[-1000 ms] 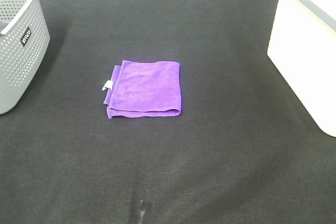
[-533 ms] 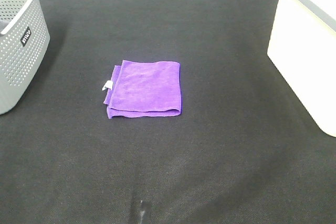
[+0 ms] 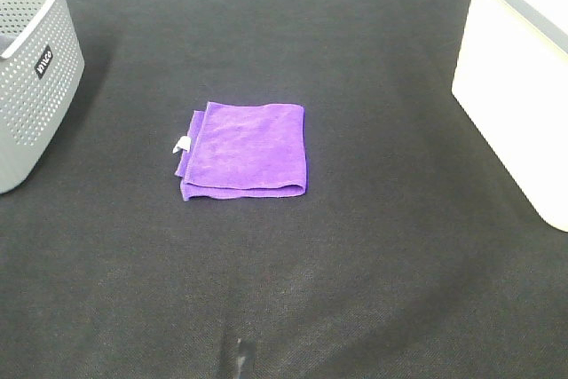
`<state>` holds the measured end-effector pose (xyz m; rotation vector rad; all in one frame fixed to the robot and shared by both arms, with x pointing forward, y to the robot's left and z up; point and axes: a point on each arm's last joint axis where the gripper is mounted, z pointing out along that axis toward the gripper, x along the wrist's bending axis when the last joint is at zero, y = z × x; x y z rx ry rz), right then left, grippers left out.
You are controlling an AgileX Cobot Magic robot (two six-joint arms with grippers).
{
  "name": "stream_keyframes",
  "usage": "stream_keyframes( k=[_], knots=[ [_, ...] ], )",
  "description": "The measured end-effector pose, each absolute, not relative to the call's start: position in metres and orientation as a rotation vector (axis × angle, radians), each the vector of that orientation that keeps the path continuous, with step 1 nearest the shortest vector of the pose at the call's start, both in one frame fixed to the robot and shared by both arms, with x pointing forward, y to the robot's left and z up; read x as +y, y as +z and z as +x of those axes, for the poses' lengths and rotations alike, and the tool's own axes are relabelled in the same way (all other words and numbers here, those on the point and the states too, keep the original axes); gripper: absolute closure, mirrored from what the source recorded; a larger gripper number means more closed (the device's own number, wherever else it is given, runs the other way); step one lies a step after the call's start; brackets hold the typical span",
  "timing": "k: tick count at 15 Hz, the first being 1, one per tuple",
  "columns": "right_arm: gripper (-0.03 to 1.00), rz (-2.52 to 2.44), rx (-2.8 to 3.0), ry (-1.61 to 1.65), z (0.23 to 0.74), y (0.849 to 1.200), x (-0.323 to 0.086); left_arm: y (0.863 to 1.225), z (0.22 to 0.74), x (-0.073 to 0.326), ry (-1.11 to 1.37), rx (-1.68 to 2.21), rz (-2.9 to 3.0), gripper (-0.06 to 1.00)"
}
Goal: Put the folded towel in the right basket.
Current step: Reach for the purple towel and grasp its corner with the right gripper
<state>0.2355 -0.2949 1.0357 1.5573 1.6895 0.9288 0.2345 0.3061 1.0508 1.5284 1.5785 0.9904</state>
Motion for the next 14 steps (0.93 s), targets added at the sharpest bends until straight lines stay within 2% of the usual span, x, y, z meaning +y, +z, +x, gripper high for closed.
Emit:
stream_keyframes(
  k=[14],
  knots=[
    [0.01, 1.558, 1.690, 0.930, 0.2355, 1.0357, -0.2948, 1.0508, 0.2345, 0.3061, 0.990, 1.578, 1.528, -0.04]
  ],
)
